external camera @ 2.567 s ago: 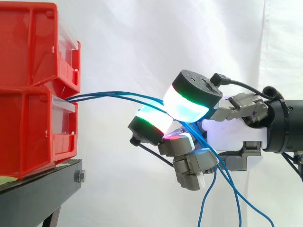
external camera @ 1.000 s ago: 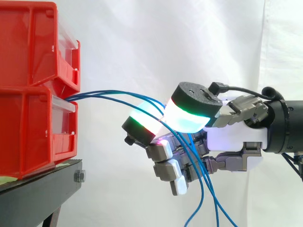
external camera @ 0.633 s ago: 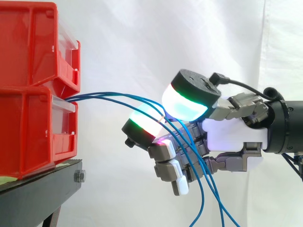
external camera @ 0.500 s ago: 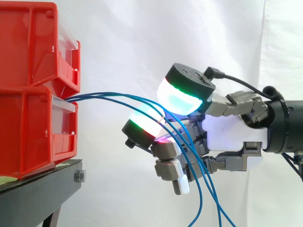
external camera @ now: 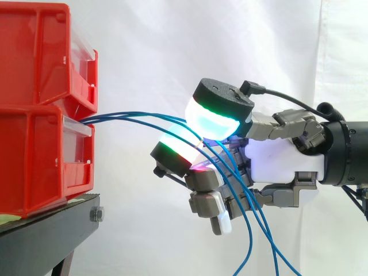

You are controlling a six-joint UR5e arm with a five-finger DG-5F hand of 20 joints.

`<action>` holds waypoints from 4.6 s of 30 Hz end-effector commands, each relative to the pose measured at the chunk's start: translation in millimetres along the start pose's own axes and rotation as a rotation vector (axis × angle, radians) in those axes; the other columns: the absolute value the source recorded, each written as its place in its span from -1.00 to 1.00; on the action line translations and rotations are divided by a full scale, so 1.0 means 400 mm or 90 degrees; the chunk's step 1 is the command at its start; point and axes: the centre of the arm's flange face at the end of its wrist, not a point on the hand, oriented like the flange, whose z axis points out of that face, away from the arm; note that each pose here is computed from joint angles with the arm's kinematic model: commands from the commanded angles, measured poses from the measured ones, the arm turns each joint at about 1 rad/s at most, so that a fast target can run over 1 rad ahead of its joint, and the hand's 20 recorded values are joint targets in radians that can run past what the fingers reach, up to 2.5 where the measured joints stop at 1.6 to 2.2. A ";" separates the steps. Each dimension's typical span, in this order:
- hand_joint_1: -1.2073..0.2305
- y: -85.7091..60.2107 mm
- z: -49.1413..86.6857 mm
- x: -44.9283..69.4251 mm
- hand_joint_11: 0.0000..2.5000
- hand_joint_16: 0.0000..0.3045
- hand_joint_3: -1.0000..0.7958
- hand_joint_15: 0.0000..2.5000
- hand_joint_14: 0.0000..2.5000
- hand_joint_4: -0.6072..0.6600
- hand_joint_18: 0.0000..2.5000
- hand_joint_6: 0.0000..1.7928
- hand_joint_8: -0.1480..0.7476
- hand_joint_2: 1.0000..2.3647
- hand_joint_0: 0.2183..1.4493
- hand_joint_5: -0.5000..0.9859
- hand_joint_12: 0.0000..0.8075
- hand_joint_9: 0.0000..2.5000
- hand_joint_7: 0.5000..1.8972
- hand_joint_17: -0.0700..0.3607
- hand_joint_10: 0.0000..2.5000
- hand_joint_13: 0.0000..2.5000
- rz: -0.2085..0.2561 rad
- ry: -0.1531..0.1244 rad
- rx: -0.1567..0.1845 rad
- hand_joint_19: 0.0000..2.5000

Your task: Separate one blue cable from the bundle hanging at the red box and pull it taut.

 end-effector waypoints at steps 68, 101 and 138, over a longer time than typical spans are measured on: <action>-0.51 0.033 -0.058 -0.005 0.22 -0.70 -0.38 0.05 -0.98 0.05 -0.26 -0.01 -0.12 -0.99 -0.27 -0.60 -0.16 -0.09 -0.15 -0.20 -0.87 -0.10 -0.015 0.024 0.068 -0.28; -0.23 0.053 -0.049 0.007 0.20 -0.68 -0.44 0.04 -0.98 0.14 -0.28 -0.04 -0.08 -1.00 -0.50 -0.62 -0.11 -0.11 -0.30 -0.16 -0.92 -0.11 0.075 -0.076 0.046 -0.27; 0.04 0.002 -0.079 0.026 0.23 -0.69 -0.44 0.10 -0.99 0.12 -0.29 -0.06 -0.11 -1.00 -0.38 -0.62 -0.19 -0.10 -0.28 -0.19 -0.97 -0.07 0.064 -0.094 0.076 -0.21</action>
